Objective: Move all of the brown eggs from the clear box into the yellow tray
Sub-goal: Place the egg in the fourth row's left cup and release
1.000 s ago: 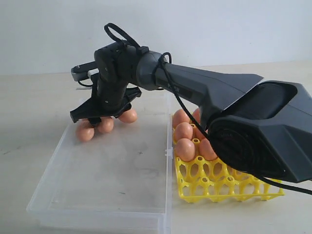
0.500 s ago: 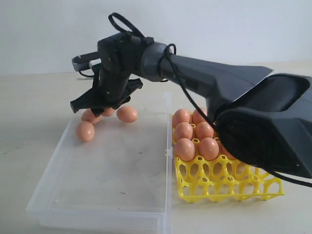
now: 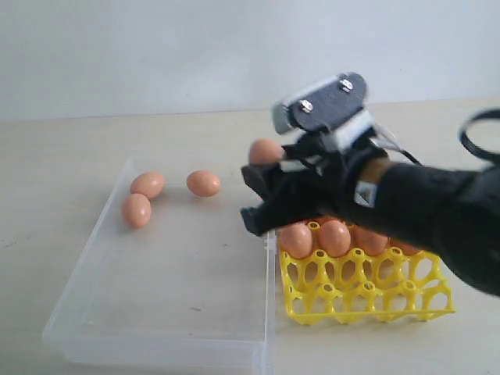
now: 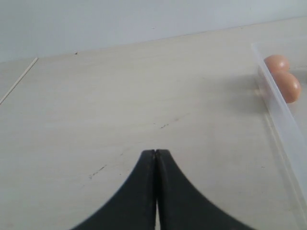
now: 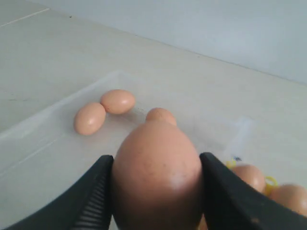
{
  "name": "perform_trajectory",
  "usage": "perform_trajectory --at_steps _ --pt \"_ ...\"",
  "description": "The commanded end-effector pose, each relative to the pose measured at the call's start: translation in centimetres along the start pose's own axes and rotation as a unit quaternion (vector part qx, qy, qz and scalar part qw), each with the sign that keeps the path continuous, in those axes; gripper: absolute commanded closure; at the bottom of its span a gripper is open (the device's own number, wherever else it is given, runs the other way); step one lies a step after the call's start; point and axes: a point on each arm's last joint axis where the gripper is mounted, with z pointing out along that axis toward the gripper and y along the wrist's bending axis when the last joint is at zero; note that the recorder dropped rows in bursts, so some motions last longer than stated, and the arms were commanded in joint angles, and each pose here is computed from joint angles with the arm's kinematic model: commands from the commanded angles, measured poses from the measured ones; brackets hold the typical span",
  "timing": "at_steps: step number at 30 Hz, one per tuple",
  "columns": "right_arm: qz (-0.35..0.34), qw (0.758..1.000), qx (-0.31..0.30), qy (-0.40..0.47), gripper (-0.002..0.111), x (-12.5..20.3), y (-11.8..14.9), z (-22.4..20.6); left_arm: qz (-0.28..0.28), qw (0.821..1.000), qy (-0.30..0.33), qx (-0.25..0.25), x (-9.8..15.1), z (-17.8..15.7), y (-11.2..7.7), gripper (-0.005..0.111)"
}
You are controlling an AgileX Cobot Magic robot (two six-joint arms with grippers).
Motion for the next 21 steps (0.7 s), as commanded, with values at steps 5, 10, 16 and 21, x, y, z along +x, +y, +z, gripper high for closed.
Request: perform_trajectory --at_steps 5,10,16,21 --pt "0.027 0.998 0.034 -0.038 0.108 5.9 -0.9 -5.0 -0.003 1.000 -0.010 0.002 -0.2 -0.1 0.0 0.107" --pt "0.037 0.999 0.034 -0.019 0.108 7.7 -0.9 -4.2 -0.003 1.000 -0.010 0.002 -0.2 -0.1 0.0 0.107" --pt "0.060 0.998 0.020 -0.016 0.108 8.9 -0.6 -1.8 -0.003 1.000 -0.010 0.002 -0.2 -0.1 0.0 0.107" --pt "0.077 0.997 0.012 -0.001 0.105 9.4 -0.5 -0.6 -0.003 1.000 -0.010 0.002 -0.2 -0.1 0.0 0.107"
